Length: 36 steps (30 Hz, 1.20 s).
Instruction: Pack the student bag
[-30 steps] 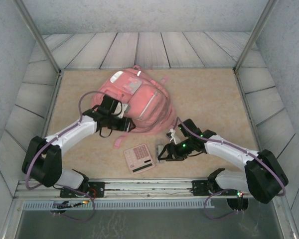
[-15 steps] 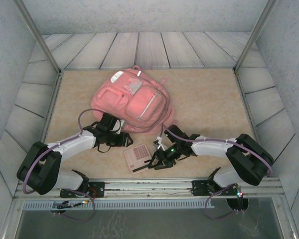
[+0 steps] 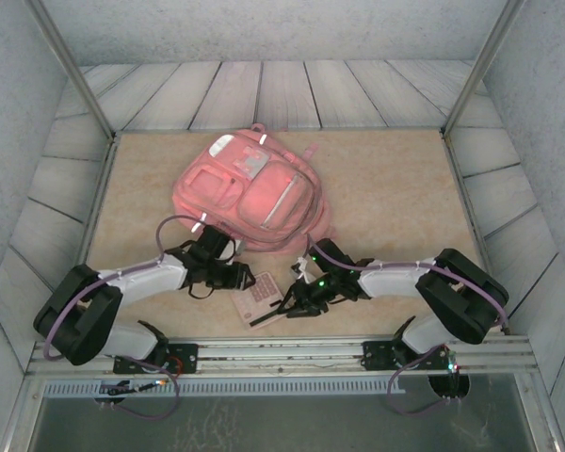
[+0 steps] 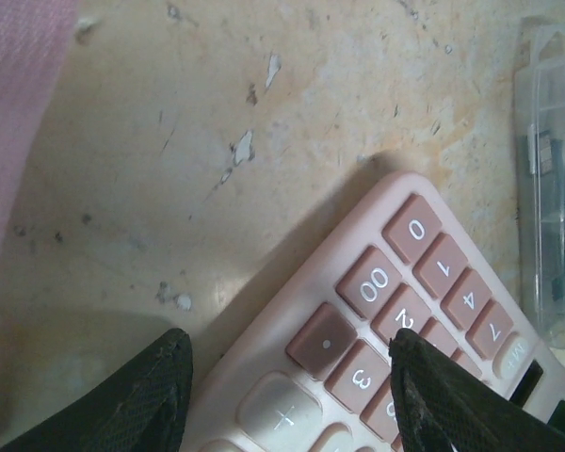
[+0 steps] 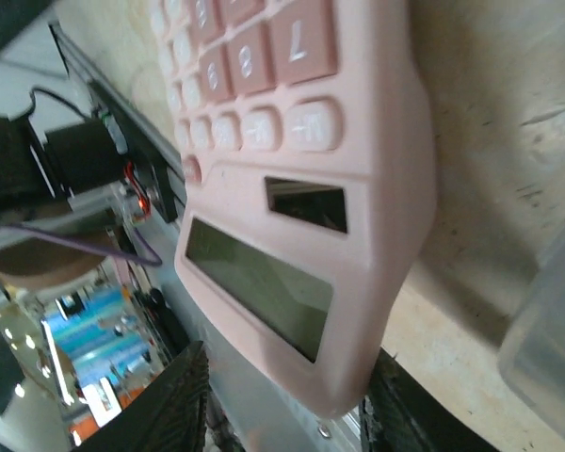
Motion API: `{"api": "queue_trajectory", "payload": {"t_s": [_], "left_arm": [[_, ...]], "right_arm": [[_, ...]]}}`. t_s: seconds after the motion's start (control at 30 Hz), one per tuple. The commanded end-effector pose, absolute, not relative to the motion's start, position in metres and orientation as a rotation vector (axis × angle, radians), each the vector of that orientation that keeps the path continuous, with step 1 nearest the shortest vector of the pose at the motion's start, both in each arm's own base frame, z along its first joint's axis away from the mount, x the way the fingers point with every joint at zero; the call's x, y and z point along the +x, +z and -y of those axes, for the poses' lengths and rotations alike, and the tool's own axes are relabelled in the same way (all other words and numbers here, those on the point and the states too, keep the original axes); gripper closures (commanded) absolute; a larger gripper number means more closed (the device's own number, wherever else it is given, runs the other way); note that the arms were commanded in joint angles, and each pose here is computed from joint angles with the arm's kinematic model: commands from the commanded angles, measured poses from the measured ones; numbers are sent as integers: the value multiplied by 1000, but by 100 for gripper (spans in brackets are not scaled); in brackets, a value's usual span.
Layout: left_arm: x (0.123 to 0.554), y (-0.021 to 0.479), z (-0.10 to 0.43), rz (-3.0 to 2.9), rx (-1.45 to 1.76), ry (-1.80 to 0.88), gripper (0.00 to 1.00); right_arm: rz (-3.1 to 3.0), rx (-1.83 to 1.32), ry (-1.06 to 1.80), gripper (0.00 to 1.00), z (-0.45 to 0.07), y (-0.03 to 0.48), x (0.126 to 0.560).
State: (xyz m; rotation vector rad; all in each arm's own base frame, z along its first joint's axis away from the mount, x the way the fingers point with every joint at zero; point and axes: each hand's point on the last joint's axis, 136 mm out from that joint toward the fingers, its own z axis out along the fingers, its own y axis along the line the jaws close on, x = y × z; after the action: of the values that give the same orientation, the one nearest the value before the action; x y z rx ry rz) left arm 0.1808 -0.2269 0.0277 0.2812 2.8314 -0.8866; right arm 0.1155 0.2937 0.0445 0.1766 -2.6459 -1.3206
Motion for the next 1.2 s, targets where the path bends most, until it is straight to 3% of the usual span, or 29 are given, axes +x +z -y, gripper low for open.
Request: {"api": "queue_trajectory", "payload": {"t_s": [0.0,0.57,1.17], "left_arm": [[159,10,210,-2933,215,-838,42],[153,7,193,-2915,24,-807,43],[155,7,203,-2865,-44,-930,44]], "right_arm": [[2717,127,-1423,61,-309,62,142],[2975,50,-1244,62,-313,59,208],[2980,159,-1163,64,-311,37,207]]}}
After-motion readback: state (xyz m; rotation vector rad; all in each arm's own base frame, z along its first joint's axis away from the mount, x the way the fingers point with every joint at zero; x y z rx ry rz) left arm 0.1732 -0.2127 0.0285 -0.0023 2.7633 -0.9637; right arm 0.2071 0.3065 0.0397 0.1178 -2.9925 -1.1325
